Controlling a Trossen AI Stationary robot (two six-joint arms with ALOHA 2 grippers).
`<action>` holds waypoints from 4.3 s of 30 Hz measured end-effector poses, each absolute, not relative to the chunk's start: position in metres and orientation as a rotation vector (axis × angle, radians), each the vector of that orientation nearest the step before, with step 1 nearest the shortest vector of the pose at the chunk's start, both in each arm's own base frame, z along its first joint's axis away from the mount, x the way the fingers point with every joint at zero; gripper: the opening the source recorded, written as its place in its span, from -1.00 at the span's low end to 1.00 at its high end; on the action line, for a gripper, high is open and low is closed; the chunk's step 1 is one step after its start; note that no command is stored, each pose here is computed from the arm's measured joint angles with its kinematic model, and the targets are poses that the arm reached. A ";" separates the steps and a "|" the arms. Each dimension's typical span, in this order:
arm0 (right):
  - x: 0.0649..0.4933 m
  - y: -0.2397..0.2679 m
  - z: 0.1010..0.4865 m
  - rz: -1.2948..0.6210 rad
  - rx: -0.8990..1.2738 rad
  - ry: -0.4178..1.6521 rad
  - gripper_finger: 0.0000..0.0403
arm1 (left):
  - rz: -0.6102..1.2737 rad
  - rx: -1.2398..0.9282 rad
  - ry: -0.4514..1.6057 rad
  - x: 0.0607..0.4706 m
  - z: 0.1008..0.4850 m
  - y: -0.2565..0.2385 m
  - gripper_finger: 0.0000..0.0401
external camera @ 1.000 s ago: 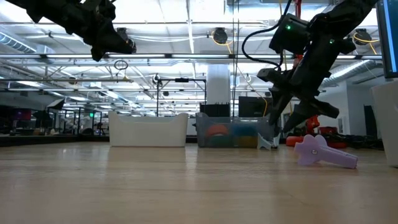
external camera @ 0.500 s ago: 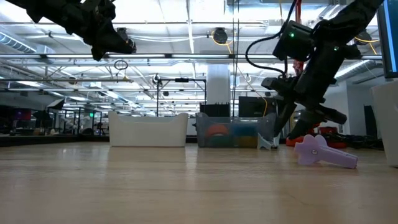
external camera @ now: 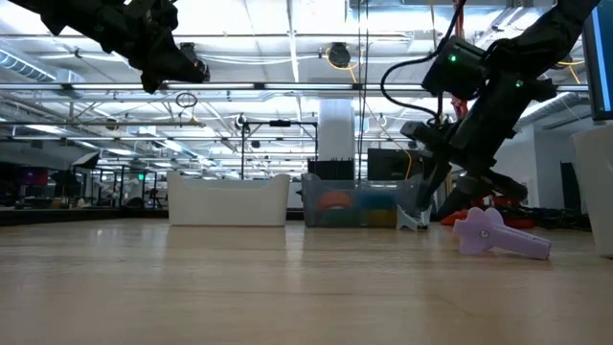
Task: Pick and place Stapler, Stapler remover, tape
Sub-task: Put the light blue staple remover into the gray bin
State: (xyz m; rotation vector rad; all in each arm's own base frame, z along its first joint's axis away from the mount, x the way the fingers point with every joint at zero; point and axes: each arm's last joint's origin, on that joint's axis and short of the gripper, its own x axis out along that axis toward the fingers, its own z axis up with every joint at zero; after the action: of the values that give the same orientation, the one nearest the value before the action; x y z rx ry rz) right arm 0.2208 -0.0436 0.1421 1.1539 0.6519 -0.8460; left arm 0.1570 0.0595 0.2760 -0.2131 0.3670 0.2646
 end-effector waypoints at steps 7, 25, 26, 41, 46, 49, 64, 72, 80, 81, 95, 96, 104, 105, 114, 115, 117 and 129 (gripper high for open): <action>0.231 -0.045 0.128 -0.838 1.156 0.651 -0.37 | 0.265 -0.212 0.370 0.157 0.276 0.060 -0.91; 0.235 -0.046 0.128 -0.799 1.135 0.633 -0.93 | 0.265 -0.215 0.369 0.157 0.276 0.060 -0.91; 0.235 -0.046 0.128 -0.793 1.137 0.637 -0.96 | 0.265 -0.215 0.369 0.157 0.276 0.060 -0.91; 0.236 -0.044 0.129 -0.748 1.143 0.666 -0.99 | 0.267 -0.227 0.367 0.157 0.276 0.060 -0.91; 0.234 -0.043 0.132 -0.719 1.151 0.683 -1.00 | 0.268 -0.235 0.366 0.157 0.276 0.060 -0.91; 0.230 -0.041 0.137 -0.698 1.157 0.692 -1.00 | 0.268 -0.236 0.365 0.157 0.276 0.060 -0.91; 0.206 -0.036 0.163 -0.654 1.128 0.756 -0.99 | 0.269 -0.258 0.353 0.158 0.277 0.059 -0.91; 0.206 -0.037 0.163 -0.657 1.073 0.749 -1.00 | 0.259 -0.277 0.350 0.159 0.277 0.057 -0.91; 0.214 -0.037 0.170 -0.479 0.892 0.711 -0.92 | 0.242 -0.275 0.351 0.160 0.277 0.054 -0.91; 0.215 -0.037 0.171 -0.442 0.853 0.711 -0.88 | 0.242 -0.275 0.351 0.160 0.277 0.054 -0.91; 0.206 -0.041 0.163 -0.386 0.613 0.862 -0.36 | 0.247 -0.296 0.337 0.160 0.278 0.054 -0.91; 0.206 -0.042 0.162 -0.379 0.588 0.872 -0.33 | 0.247 -0.295 0.332 0.160 0.279 0.055 -0.91; 0.207 -0.046 0.156 -0.246 0.406 0.934 -0.18 | 0.268 -0.368 0.319 0.160 0.279 0.055 -0.91; 0.207 -0.046 0.156 -0.207 0.389 0.936 -0.16 | 0.271 -0.384 0.319 0.160 0.279 0.055 -0.91; 0.210 -0.040 0.158 -0.051 0.243 0.920 0.00 | 0.280 -0.426 0.313 0.160 0.279 0.055 -0.91; 0.210 -0.039 0.158 -0.041 0.228 0.916 0.02 | 0.283 -0.425 0.313 0.160 0.279 0.055 -0.91; 0.212 -0.038 0.159 -0.026 0.207 0.905 0.03 | 0.304 -0.421 0.310 0.160 0.279 0.055 -0.91; 0.227 -0.035 0.145 0.053 0.190 0.882 0.00 | 0.358 -0.412 0.304 0.160 0.279 0.057 -0.90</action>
State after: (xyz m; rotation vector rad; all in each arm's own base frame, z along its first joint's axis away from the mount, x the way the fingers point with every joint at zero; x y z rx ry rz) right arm 0.2270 -0.0346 0.1449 0.1902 0.8823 0.0528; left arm 0.1596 0.0571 0.2787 -0.4121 0.3036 0.3580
